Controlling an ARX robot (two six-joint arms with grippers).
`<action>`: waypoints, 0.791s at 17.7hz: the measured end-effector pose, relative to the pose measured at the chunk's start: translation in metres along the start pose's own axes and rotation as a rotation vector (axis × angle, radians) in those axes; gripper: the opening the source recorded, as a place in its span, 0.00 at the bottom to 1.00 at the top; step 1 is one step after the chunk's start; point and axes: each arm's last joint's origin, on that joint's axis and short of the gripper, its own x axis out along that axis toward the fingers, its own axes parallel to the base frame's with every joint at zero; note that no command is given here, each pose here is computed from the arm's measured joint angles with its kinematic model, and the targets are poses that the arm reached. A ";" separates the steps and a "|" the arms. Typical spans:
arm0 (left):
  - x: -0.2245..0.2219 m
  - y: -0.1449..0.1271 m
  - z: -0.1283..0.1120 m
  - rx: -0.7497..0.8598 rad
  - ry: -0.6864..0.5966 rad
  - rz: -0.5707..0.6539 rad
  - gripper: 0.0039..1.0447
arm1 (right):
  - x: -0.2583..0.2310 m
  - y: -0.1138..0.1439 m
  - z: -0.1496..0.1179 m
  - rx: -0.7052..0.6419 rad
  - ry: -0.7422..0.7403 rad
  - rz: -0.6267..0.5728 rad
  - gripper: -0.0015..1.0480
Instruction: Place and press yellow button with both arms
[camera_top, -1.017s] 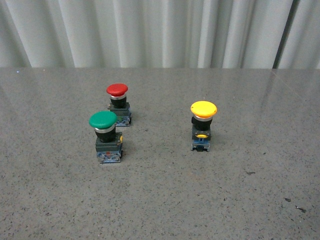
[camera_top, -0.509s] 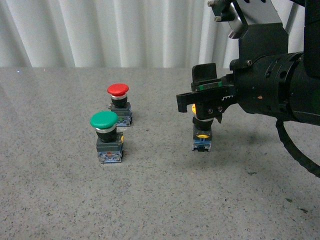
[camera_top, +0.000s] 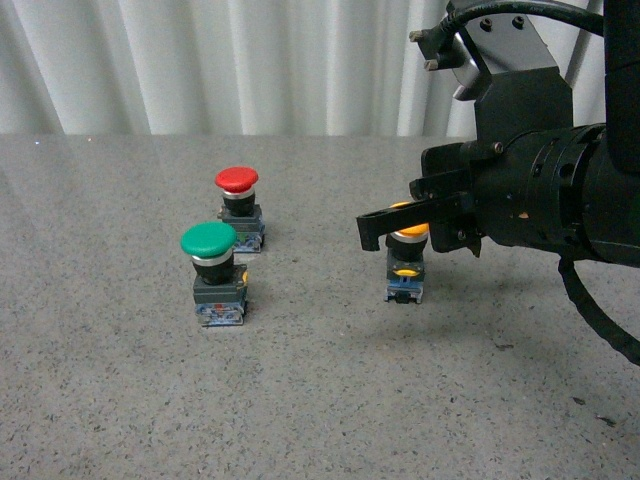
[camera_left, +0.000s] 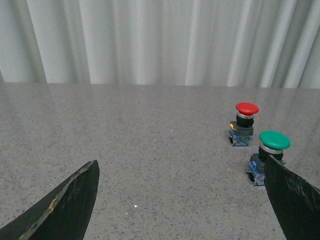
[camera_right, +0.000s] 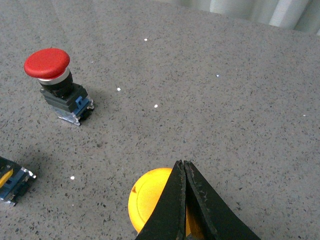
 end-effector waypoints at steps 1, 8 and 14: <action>0.000 0.000 0.000 0.000 0.000 0.000 0.94 | 0.000 0.001 -0.002 -0.003 0.008 0.001 0.02; 0.000 0.000 0.000 0.000 0.000 0.000 0.94 | 0.008 -0.001 -0.012 -0.027 0.054 -0.015 0.02; 0.000 0.000 0.000 0.000 0.000 0.000 0.94 | 0.003 0.000 -0.010 -0.045 0.048 -0.004 0.02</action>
